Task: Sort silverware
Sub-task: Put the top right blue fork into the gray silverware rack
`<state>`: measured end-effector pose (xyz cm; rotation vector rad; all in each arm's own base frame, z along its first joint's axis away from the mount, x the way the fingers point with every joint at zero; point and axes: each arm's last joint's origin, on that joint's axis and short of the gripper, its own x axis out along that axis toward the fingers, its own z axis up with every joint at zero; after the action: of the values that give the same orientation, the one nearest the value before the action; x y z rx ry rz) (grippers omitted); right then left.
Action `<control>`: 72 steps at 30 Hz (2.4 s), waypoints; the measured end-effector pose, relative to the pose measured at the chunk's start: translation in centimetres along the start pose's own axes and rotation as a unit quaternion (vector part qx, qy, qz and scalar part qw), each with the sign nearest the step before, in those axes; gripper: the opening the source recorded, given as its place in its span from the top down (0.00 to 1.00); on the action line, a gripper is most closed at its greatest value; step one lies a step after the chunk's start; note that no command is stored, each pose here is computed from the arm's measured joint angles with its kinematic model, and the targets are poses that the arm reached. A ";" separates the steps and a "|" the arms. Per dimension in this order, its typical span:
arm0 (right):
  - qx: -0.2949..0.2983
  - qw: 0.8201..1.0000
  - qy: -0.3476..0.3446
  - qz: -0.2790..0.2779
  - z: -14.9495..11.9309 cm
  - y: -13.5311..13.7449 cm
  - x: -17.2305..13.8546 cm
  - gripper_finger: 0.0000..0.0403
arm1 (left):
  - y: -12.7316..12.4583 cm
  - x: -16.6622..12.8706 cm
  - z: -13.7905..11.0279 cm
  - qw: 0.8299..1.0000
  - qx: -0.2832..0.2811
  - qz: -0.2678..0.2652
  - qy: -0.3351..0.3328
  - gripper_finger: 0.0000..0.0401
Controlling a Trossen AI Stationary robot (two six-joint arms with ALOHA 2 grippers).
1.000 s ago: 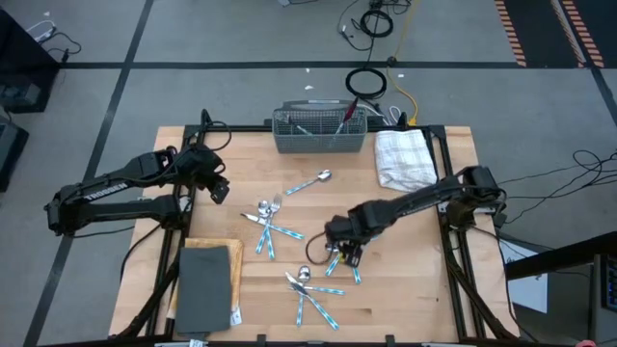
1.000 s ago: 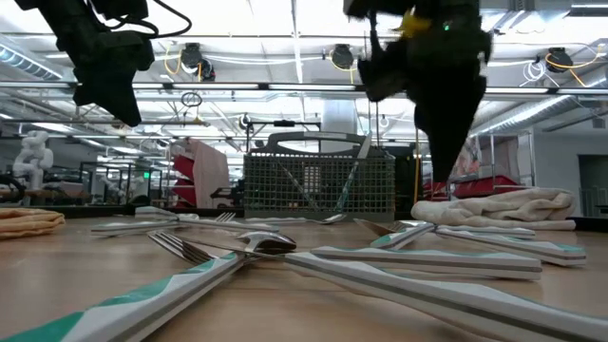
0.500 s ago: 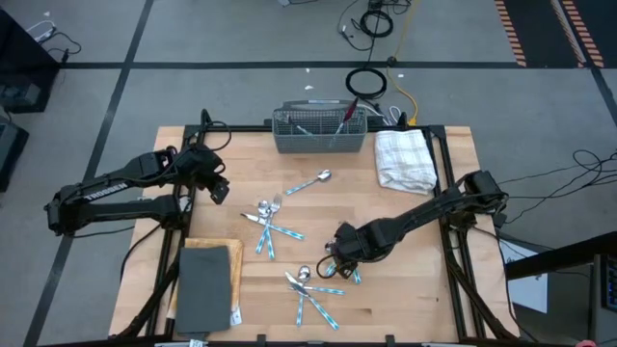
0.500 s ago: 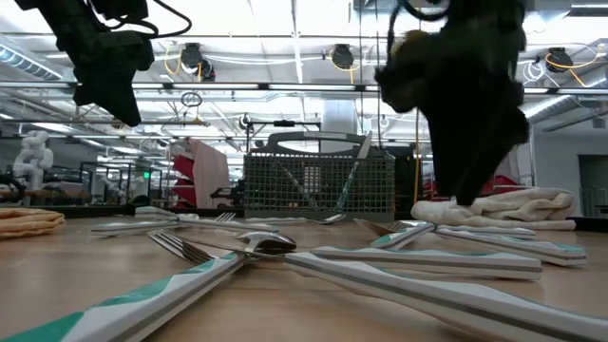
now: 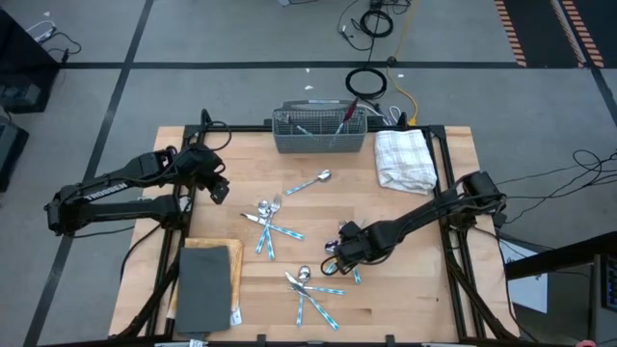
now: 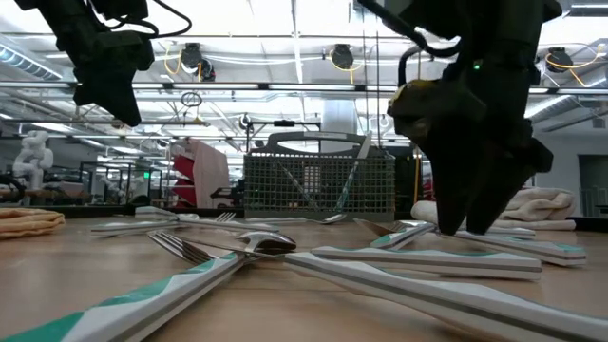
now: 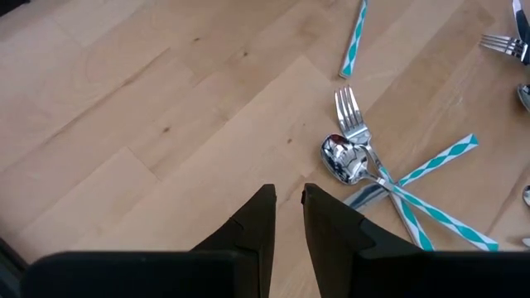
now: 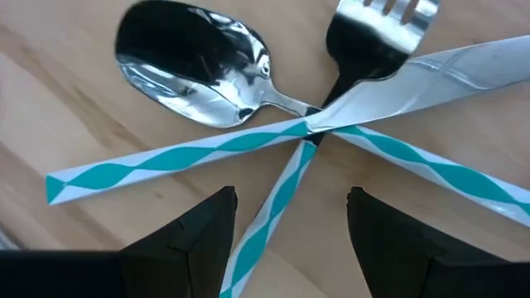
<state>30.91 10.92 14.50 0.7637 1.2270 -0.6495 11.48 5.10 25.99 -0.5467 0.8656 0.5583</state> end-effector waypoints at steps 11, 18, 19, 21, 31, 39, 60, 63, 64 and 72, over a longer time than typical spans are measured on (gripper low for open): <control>0.021 0.999 0.018 -0.029 0.0 -0.1 1.8 0.60 | 0.0 0.0 0.0 1.000 0.000 0.000 0.000 0.83; 0.058 0.997 0.023 -0.048 0.1 -0.5 2.1 0.96 | 0.0 0.0 0.0 1.000 0.002 0.005 -0.002 0.83; 0.058 0.997 0.023 -0.048 0.1 -0.5 2.0 0.97 | 0.0 0.0 0.0 1.000 0.007 0.005 -0.002 0.83; 0.058 0.997 0.023 -0.049 0.1 -0.3 1.9 0.97 | 0.0 0.0 0.0 1.000 0.010 0.005 -0.002 0.83; 0.046 0.995 -0.030 -0.081 1.1 1.1 0.0 1.00 | 0.0 0.0 0.0 1.000 0.012 0.007 -0.003 0.83; 0.044 0.991 -0.087 -0.097 1.8 1.7 -1.4 1.00 | 0.0 0.0 0.0 1.000 0.013 0.007 -0.003 0.83; 0.038 0.952 -0.279 -0.122 3.1 1.9 -2.2 1.00 | 0.1 0.0 0.1 1.000 0.013 0.020 -0.008 0.83; 0.041 0.948 -0.295 -0.110 3.2 2.2 -2.2 1.00 | 0.1 0.0 0.1 1.000 0.013 0.023 -0.009 0.83; 0.042 0.946 -0.303 -0.108 3.3 2.3 -2.2 1.00 | 0.1 0.0 0.1 1.000 0.013 0.024 -0.010 0.83; 0.061 0.933 -0.343 -0.095 4.3 2.4 -2.3 1.00 | 0.2 0.0 0.1 0.999 0.022 0.032 -0.014 0.83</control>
<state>34.77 9.01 17.81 0.4511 0.6199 -1.0532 11.42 5.30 26.01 -0.4715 0.8698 0.6033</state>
